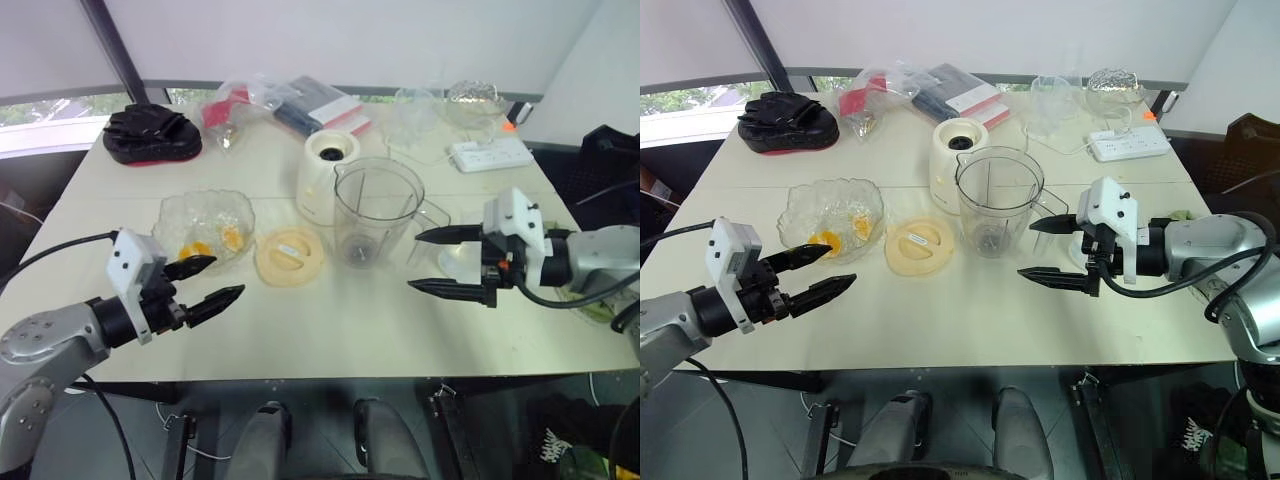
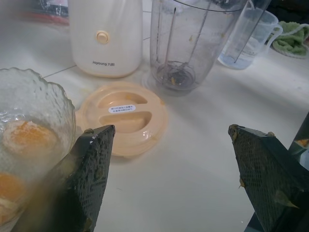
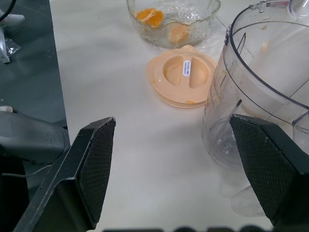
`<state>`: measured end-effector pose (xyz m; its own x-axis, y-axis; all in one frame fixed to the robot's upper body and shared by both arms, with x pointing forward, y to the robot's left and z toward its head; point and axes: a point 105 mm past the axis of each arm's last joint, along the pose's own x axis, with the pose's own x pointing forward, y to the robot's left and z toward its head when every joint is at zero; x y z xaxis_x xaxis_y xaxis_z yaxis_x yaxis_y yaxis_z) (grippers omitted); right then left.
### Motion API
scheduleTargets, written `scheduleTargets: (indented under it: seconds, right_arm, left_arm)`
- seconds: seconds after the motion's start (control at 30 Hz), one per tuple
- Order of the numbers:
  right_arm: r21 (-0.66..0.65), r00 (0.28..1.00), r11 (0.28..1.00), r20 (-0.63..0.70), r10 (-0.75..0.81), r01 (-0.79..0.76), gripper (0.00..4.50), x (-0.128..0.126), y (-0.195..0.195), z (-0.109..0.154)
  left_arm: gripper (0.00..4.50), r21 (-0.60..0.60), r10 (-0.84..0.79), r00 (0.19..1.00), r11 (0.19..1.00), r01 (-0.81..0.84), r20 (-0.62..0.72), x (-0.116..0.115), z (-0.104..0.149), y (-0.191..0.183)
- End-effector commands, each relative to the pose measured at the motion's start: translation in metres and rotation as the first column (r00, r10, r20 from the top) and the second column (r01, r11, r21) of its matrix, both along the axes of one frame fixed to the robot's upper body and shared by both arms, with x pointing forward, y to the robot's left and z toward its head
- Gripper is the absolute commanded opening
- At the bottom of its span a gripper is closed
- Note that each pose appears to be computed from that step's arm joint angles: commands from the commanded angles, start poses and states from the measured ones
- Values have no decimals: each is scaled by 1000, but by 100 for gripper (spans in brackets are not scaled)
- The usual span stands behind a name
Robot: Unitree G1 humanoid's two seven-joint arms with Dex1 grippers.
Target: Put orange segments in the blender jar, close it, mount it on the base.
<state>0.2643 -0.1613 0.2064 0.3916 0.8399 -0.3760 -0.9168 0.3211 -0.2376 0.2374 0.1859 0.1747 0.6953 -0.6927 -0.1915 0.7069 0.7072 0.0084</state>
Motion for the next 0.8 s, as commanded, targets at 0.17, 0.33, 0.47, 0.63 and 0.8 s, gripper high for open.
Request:
scheduleTargets:
  seconds: [0.17, 0.33, 0.47, 0.63, 0.8]
  right_arm:
    - [11, 999, 1000, 51, 11, -12, 392, 1, 3, 9]
    - [16, 999, 1000, 50, 7, -8, 392, 0, 4, 8]
    - [18, 999, 1000, 51, 3, -4, 392, 0, 4, 8]
    - [22, 999, 1000, 53, 1, -2, 392, 1, 5, 7]
    - [26, 999, 1000, 54, -2, 1, 392, 0, 6, 7]
  left_arm:
    - [390, 22, -15, 998, 1000, 14, 62, -2, 13, -5]
    - [390, 24, -13, 998, 1000, 12, 62, -2, 13, -4]
    - [390, 29, -9, 999, 1000, 8, 54, -1, 13, -3]
    - [390, 33, -13, 999, 999, 12, 45, 0, 12, -1]
    - [390, 35, -9, 999, 999, 8, 43, 1, 12, 0]
